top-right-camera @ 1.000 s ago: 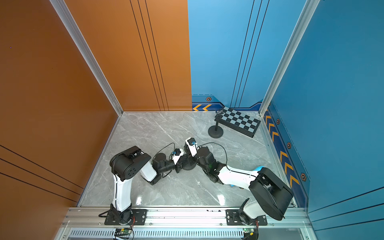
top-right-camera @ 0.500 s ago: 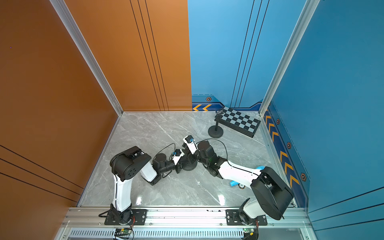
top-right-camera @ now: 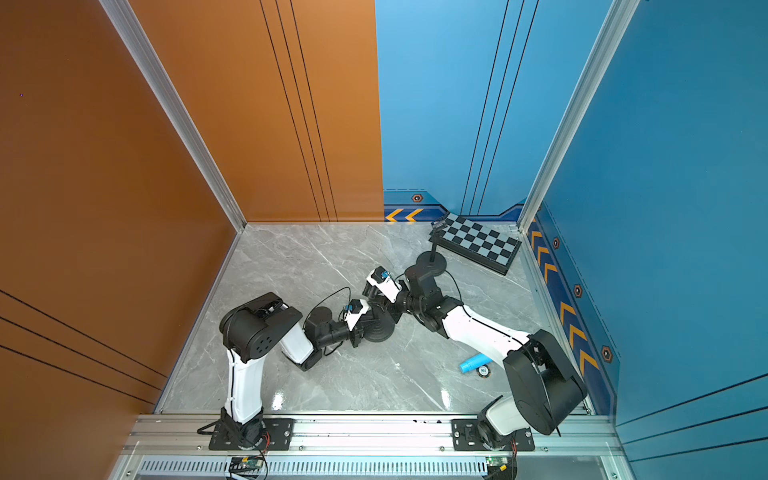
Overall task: Assemble a microphone stand
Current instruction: Screw the microphone stand pole into the microphone stand base.
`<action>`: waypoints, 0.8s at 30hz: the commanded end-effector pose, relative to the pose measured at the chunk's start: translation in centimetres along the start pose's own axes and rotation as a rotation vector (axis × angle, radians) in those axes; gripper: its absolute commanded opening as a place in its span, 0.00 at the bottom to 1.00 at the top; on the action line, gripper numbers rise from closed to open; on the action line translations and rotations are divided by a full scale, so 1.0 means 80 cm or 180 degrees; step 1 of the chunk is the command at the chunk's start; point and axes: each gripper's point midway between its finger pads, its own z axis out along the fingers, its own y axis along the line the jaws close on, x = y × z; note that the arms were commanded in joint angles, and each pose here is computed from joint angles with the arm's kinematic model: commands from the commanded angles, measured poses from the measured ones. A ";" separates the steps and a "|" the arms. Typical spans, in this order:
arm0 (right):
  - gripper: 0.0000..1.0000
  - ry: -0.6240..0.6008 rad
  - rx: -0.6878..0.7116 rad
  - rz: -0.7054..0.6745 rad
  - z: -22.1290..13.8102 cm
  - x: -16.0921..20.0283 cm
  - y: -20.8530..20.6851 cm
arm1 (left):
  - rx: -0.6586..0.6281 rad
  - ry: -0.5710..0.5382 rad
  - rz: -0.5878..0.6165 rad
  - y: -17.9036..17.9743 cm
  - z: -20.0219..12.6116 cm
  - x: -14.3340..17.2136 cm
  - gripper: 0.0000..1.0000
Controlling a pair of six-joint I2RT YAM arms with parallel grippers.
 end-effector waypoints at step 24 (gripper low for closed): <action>0.37 0.0228 -0.0037 0.0235 0.001 0.021 0.046 | -0.0206 0.0524 -0.0333 0.007 -0.002 0.066 0.12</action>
